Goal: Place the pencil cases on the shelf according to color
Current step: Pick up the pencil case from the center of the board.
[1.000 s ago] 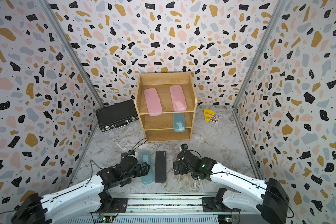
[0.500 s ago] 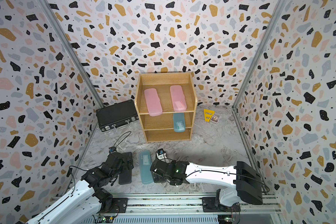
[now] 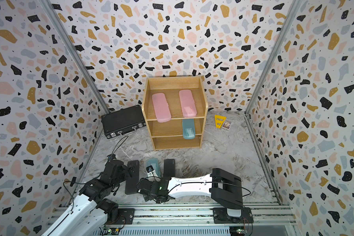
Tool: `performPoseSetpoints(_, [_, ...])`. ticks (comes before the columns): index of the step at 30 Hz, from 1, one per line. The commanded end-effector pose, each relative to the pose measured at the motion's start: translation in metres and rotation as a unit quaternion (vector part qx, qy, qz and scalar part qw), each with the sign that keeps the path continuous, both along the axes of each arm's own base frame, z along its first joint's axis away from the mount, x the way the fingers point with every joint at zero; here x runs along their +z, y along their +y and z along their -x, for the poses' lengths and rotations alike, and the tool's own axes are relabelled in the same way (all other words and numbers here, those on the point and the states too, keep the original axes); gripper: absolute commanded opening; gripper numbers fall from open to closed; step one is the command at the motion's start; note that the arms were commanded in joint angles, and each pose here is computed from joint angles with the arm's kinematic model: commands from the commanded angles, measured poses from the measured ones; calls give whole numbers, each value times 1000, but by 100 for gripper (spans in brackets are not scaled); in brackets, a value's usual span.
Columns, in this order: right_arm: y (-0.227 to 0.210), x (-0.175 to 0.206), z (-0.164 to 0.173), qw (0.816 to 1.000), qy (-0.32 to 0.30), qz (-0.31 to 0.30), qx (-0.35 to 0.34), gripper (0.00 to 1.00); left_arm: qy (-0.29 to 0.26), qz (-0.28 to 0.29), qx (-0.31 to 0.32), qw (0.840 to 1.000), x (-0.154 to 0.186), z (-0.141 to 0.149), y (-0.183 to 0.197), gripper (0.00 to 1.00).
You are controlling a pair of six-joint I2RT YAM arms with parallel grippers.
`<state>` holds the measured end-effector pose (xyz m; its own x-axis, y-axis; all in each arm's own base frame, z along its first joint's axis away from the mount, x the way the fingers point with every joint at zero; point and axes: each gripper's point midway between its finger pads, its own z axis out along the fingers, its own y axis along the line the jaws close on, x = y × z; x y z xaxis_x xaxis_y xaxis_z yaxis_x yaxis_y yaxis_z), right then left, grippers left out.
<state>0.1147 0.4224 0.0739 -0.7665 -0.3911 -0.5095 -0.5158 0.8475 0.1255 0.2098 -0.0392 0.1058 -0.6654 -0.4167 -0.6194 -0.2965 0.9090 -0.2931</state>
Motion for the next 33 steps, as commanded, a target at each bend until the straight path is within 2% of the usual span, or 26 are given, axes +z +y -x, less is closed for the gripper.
performPoseSetpoints(1, [2,3,0,1000,-1,10,-6,100,-10,-4,9,1000,7,0,5,100])
performPoseSetpoints(25, [0,-50,0,998,13,57,-28,100,-20,21,4,1000,5,4,1,100])
performPoseSetpoints(33, [-11,-59,-2,997,6,69,-42,95,-23,29,3,999,5,2,-2,100])
